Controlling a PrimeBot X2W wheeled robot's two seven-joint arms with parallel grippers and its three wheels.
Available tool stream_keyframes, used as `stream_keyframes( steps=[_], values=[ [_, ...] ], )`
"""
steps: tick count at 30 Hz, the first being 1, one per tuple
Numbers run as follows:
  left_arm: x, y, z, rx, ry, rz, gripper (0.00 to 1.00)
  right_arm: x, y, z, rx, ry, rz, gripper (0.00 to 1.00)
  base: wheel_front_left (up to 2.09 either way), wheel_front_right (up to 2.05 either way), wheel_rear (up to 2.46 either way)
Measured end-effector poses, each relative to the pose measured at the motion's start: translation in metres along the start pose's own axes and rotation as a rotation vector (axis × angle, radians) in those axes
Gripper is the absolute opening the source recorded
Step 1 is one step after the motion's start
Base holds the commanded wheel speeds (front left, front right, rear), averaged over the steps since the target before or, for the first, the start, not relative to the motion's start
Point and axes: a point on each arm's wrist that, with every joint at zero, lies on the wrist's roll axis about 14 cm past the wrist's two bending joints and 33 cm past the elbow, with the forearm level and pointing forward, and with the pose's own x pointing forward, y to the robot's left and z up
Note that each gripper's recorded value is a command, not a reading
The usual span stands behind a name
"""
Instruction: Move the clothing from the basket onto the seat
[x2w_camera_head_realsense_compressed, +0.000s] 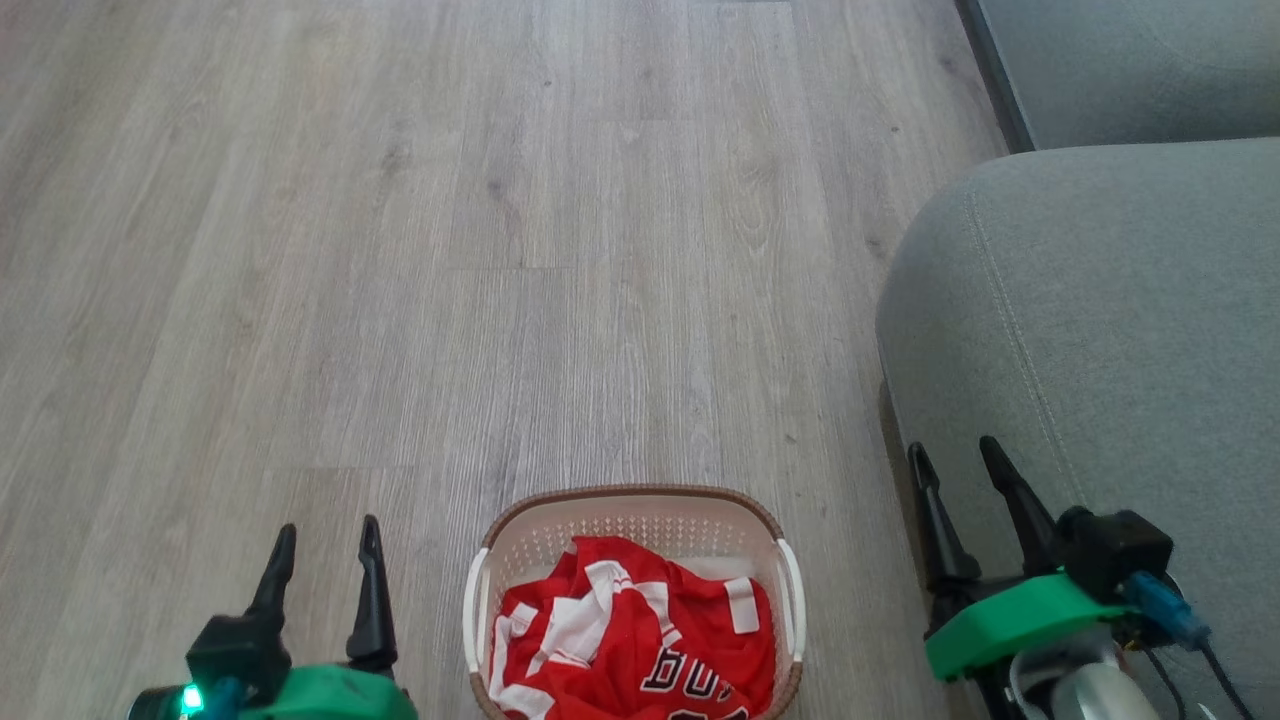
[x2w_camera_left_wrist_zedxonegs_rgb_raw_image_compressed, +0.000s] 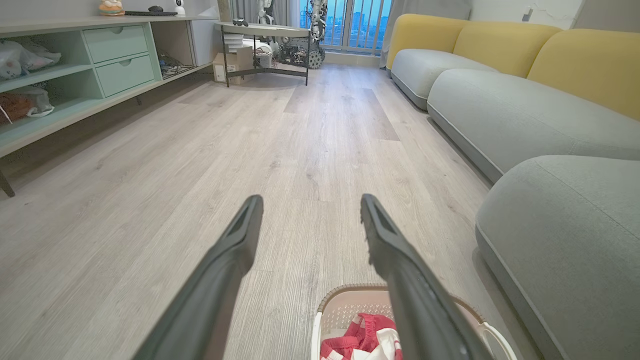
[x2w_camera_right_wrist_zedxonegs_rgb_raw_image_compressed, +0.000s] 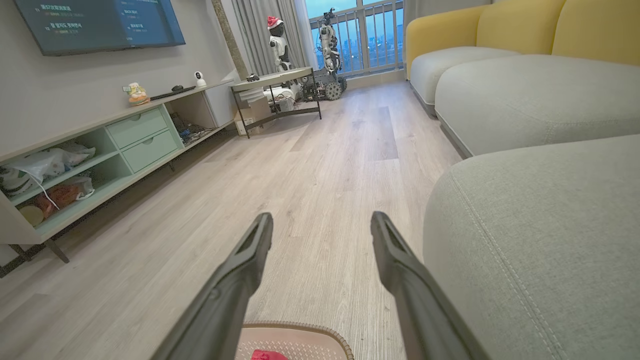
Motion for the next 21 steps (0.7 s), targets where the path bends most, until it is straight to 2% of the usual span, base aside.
stream_keyframes(
  steps=[12, 21],
  values=[
    [-0.003, -0.002, 0.007, 0.112, -0.050, -0.016, 1.00, 0.000, 0.013, 0.007, -0.130, -0.033, 0.054, 1.00, 0.00, 0.00, 0.00],
    [-0.010, -0.001, -0.001, 0.102, -0.022, -0.019, 1.00, -0.001, 0.013, 0.007, -0.131, -0.035, 0.055, 1.00, 0.00, 0.00, 0.00]
  ],
)
